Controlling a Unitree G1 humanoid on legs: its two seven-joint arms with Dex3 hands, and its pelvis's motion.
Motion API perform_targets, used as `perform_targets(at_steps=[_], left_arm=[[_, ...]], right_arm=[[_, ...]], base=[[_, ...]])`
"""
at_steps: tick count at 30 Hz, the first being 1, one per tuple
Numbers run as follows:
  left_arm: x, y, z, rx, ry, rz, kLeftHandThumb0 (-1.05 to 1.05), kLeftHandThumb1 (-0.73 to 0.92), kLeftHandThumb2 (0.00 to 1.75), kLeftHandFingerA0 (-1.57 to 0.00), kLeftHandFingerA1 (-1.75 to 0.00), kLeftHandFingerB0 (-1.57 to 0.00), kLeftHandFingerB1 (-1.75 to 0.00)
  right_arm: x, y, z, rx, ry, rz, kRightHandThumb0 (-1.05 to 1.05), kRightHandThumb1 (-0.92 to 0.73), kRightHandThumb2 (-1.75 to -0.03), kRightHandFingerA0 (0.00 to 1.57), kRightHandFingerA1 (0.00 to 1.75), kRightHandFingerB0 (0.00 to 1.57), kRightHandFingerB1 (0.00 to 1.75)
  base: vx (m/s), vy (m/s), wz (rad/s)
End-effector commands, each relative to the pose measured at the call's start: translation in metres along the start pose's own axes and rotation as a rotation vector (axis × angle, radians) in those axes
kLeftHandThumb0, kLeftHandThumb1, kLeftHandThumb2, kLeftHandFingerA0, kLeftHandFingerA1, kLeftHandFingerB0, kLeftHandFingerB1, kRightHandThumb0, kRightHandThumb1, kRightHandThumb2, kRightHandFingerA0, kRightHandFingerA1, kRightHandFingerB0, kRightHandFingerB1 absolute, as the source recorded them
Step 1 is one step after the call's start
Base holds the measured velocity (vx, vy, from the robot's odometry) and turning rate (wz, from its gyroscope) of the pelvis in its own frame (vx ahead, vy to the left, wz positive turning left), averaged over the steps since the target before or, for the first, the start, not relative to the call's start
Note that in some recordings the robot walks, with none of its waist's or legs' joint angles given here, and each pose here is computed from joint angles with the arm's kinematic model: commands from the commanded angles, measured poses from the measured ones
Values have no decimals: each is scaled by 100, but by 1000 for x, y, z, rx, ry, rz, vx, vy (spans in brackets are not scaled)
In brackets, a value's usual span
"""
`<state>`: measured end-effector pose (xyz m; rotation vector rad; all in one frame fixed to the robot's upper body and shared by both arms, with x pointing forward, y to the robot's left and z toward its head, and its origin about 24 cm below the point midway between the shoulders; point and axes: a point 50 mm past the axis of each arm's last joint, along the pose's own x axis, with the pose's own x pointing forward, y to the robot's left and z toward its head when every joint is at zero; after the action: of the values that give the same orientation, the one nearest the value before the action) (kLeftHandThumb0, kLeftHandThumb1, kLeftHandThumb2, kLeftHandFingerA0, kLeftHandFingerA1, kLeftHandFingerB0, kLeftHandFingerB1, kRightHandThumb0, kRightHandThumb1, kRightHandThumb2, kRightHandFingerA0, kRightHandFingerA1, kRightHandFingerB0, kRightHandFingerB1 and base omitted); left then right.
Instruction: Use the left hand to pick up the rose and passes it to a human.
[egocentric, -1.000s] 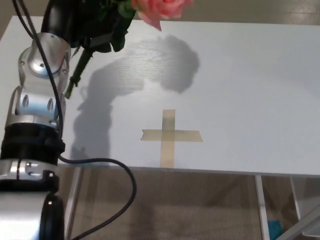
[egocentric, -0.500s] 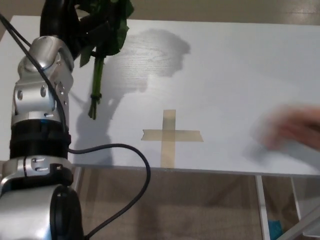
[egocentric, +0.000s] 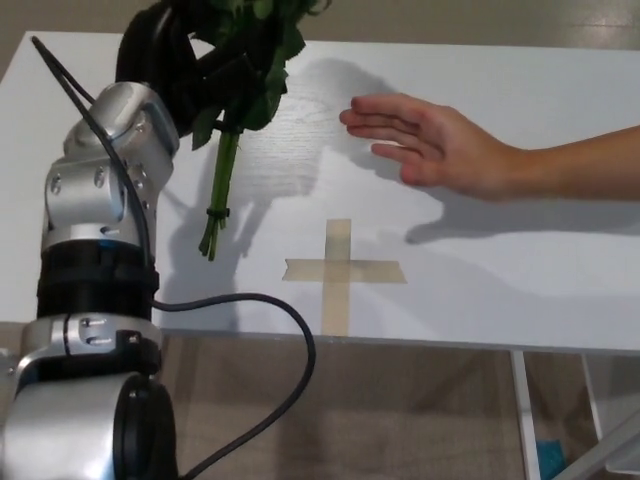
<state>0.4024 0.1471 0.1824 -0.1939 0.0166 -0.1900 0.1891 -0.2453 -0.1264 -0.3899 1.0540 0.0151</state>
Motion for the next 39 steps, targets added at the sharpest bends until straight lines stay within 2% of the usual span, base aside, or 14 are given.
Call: perform_targets(at_steps=[1, 4, 5, 14, 15, 17, 21, 22, 26, 39], left_arm=[[0, -9, -9, -38, 46, -61, -19, 79, 63, -104, -150, -87, -82], [0, -18, -12, -56, 56, -92, -19, 79, 63, -107, -145, -89, -78], [1, -21, -12, -56, 50, -116, -19, 79, 63, -106, -146, -87, -83], [-1, -34, -16, -71, 57, -193, -19, 80, 63, -103, -152, -84, -87], [0, -46, -15, -89, 59, -249, -17, 80, 65, -101, -156, -80, -97], [-1, -59, -20, -111, 64, -310, -16, 82, 65, -100, -157, -78, -101], [-1, -62, -20, -114, 64, -330, -16, 82, 65, -100, -157, -78, -101], [0, -78, -18, -152, 81, -386, -15, 82, 65, -99, -157, -78, -98], [1, -94, -18, -201, 78, -441, -14, 82, 66, -98, -156, -80, -94], [-5, -128, -19, -349, 35, -600, -15, 83, 66, -96, -155, -81, -90]], right_arm=[[0, 2, -4, -10, 15, 5, -39, -71, -61, 51, 38, 42, 35], [0, 2, -4, -9, 16, 3, -39, -71, -61, 51, 38, 42, 35], [0, 1, -1, -8, 11, 2, -39, -71, -61, 51, 38, 42, 35], [0, 7, -4, -17, 20, 14, -39, -71, -61, 50, 38, 42, 35], [0, 7, -4, -18, 19, 17, -38, -71, -61, 51, 38, 42, 35], [0, 9, -9, -15, 29, 23, -39, -71, -61, 51, 38, 42, 35], [0, 9, -9, -14, 29, 24, -39, -71, -61, 51, 38, 42, 35], [0, 10, -8, -9, 25, 26, -38, -71, -61, 50, 38, 42, 35], [0, 11, -6, -10, 18, 28, -38, -72, -61, 50, 38, 42, 35], [1, 13, 3, -21, -7, 31, -38, -72, -61, 50, 38, 43, 35]], base=[[0, 0, 0], [0, 0, 0], [0, 0, 0], [0, 0, 0], [0, 0, 0], [0, 0, 0], [0, 0, 0], [0, 0, 0], [0, 0, 0], [0, 0, 0]])
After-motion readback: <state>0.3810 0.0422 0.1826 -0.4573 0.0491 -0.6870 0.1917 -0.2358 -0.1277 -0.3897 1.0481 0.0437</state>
